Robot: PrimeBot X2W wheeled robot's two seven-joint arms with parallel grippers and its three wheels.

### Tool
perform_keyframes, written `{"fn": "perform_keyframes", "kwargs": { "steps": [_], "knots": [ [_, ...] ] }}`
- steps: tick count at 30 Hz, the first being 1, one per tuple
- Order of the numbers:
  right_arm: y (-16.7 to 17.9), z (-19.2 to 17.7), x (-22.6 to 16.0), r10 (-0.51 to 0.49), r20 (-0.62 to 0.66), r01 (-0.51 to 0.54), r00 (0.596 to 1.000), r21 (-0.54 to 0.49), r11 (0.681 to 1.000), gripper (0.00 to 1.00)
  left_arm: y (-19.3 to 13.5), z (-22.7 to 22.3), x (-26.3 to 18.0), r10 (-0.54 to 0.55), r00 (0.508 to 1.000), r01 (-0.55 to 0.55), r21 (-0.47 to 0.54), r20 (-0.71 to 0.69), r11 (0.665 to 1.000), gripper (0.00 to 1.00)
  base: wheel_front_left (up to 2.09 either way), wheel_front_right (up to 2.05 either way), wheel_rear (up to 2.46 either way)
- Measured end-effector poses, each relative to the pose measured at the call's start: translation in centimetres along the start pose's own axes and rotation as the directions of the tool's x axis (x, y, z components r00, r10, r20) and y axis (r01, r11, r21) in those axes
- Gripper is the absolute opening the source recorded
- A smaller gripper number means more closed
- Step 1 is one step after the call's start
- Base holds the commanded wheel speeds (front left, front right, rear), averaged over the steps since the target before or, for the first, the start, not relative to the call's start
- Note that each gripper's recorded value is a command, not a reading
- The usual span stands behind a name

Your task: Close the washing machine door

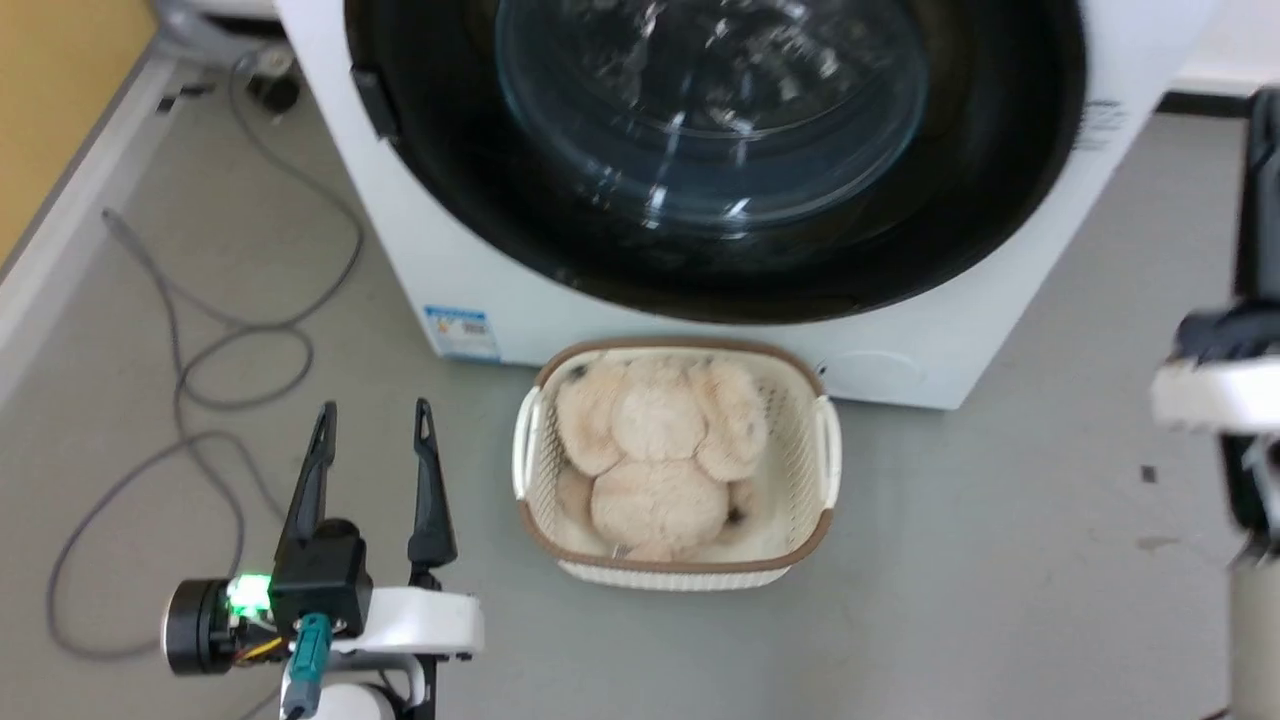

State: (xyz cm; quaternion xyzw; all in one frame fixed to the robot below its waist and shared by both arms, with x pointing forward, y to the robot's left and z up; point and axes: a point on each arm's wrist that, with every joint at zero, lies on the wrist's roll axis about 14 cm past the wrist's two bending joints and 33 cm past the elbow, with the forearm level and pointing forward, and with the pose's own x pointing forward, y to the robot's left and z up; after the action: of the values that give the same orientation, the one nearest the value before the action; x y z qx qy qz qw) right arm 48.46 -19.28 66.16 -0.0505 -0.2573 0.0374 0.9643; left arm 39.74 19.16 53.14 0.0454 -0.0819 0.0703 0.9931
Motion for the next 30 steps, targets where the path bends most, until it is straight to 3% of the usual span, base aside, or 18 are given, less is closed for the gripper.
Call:
{"fn": "perform_keyframes", "kwargs": {
  "steps": [8, 9, 10, 11, 22, 30],
  "knots": [
    [1.7, 0.3, -5.3, 0.008, -0.062, -0.005, 0.998, 0.049, 0.999, 0.00, -0.7, 1.0, -1.3, -0.030, 0.999, 0.030, -0.006, 0.019, 1.000, 1.00, 0.00, 0.00, 0.00],
    [1.9, 0.1, -6.1, 0.009, -0.077, -0.004, 0.997, 0.058, 0.998, 0.15, -0.8, 1.0, -1.6, -0.033, 0.999, 0.033, -0.006, 0.020, 0.999, 1.00, 0.00, 0.00, 0.00],
    [2.0, 0.0, -6.8, 0.006, -0.090, 0.000, 0.996, 0.069, 0.998, 0.49, -0.8, 1.1, -1.9, -0.035, 0.999, 0.036, -0.007, 0.020, 0.999, 1.00, 0.00, 0.00, 0.00],
    [2.1, -0.1, -7.5, 0.004, -0.102, 0.004, 0.995, 0.078, 0.997, 1.00, -0.8, 1.2, -2.1, -0.038, 0.999, 0.038, -0.007, 0.021, 0.999, 1.00, 0.00, 0.00, 0.00],
    [2.8, -2.4, -13.5, -0.014, -0.234, 0.057, 0.972, 0.178, 0.982, 1.00, -1.4, 1.9, -3.5, -0.065, 0.997, 0.065, -0.015, 0.035, 0.998, 1.00, 0.00, 0.00, 0.00],
    [2.8, -3.5, -15.7, -0.028, -0.290, 0.098, 0.957, 0.233, 0.968, 1.00, -1.4, 1.8, -3.9, -0.075, 0.997, 0.076, -0.009, 0.032, 0.997, 1.00, 0.00, 0.00, 0.00]
  ]
}}
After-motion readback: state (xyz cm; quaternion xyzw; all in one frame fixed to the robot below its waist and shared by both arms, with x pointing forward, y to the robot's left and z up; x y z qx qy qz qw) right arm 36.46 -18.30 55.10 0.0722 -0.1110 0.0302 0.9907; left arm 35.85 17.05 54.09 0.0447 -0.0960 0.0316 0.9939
